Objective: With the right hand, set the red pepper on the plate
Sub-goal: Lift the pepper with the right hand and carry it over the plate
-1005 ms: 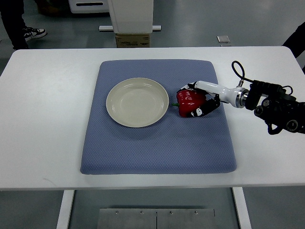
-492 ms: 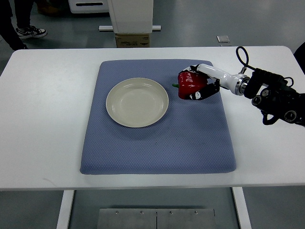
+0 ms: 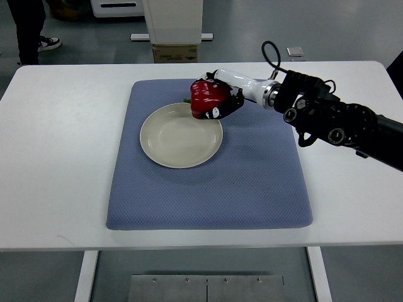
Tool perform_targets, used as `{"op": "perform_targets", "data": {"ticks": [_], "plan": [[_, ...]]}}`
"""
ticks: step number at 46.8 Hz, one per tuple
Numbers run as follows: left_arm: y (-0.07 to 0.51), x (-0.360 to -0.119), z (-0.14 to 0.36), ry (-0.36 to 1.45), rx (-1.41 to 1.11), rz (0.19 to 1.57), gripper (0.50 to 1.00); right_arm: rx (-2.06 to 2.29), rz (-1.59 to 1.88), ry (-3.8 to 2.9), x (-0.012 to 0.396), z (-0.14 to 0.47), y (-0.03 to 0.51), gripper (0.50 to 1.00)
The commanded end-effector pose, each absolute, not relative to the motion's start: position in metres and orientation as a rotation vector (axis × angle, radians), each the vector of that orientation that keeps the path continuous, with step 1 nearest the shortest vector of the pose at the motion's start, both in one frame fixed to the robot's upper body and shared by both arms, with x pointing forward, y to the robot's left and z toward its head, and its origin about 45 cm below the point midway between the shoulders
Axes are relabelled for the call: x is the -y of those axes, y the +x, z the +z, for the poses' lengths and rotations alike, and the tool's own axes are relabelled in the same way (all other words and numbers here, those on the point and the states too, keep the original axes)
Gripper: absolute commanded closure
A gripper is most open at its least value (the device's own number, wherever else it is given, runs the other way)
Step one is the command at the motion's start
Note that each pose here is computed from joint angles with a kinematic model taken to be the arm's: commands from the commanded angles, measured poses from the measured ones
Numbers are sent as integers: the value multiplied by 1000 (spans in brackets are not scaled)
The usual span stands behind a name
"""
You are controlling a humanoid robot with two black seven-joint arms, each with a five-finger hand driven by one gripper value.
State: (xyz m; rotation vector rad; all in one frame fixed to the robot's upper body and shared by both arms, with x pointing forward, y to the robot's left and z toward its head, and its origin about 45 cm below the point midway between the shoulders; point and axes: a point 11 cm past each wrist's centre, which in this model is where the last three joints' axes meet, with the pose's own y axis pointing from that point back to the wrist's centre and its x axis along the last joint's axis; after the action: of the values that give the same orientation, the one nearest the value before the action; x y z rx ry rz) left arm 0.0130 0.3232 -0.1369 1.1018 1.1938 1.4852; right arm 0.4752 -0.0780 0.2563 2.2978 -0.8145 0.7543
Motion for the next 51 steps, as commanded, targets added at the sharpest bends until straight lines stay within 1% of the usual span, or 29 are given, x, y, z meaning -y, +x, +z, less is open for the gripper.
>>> {"op": "perform_targets", "data": {"ticks": [1,5,21,35,51], "plan": [[13,-323,-137,1102,-1194,1485,500,806,740,2305,63,255,472,1000],[13,-323,-137,1102,-1194,1485,500,788,733,2312,49,254,468,1000],[13,-323,-137,1102,-1194,1485,500,789,711,2310,51,246,466,1000],[13,-323,-137,1102,-1194,1485,500,767,659,2359,53,223,453,1000],[13,-323,-137,1102,-1194,1485,500,756,623,2367,53,211,446,1000]]}}
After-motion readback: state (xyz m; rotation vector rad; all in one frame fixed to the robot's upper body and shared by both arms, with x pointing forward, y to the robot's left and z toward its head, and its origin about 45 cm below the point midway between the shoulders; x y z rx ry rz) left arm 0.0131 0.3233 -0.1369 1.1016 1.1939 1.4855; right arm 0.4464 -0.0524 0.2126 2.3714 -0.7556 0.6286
